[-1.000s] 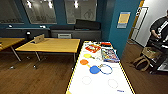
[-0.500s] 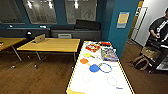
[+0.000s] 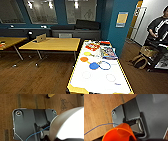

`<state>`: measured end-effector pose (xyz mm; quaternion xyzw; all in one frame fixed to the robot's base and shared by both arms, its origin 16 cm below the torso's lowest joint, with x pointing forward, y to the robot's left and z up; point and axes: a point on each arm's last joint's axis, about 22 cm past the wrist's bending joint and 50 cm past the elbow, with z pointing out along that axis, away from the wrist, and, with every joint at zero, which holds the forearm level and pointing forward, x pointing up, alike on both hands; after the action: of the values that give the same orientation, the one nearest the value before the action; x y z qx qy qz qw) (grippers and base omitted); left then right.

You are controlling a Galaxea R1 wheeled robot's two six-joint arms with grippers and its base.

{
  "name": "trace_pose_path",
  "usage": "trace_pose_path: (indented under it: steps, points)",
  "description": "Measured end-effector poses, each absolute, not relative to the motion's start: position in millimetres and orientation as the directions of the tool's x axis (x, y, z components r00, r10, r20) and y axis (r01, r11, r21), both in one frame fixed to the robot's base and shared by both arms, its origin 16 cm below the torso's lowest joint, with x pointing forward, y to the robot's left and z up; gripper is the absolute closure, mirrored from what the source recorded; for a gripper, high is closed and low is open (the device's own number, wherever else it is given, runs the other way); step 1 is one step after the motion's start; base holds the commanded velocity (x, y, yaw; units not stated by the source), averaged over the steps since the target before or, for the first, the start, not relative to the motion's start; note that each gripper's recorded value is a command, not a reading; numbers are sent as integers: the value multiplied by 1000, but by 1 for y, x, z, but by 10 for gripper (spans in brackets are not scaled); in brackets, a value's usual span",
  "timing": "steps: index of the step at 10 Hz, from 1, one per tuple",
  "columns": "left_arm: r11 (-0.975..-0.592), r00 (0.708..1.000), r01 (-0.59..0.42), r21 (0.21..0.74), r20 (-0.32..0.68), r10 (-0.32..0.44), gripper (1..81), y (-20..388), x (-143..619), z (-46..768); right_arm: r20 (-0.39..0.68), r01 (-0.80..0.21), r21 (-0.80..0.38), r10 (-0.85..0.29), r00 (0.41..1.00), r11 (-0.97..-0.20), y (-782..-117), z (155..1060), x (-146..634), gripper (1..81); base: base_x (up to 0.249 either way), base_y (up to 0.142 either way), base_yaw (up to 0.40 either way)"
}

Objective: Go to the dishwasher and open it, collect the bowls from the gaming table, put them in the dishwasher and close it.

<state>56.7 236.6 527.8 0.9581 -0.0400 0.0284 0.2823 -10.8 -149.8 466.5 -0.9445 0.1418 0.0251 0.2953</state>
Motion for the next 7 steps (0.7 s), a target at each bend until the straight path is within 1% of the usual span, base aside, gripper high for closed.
trace_pose_path:
  steps: [3, 5, 7]
  points:
    - [-850, 996, -86, 519, 65, -61, 811, 238, 48, 514, -129, -279, -533, -249, 960, -799, -155, 461, -17, 811, -121, 0, 0]
    - [-843, 996, -89, 530, 66, -64, 811, 224, 44, 511, -124, -274, -528, -247, 961, -804, -158, 460, -18, 811, -126, 0, 0]
    - [-848, 993, -107, 520, 93, -68, 811, 226, 50, 511, -92, -256, -542, -246, 965, -800, -153, 462, -5, 811, -127, 0, 0]
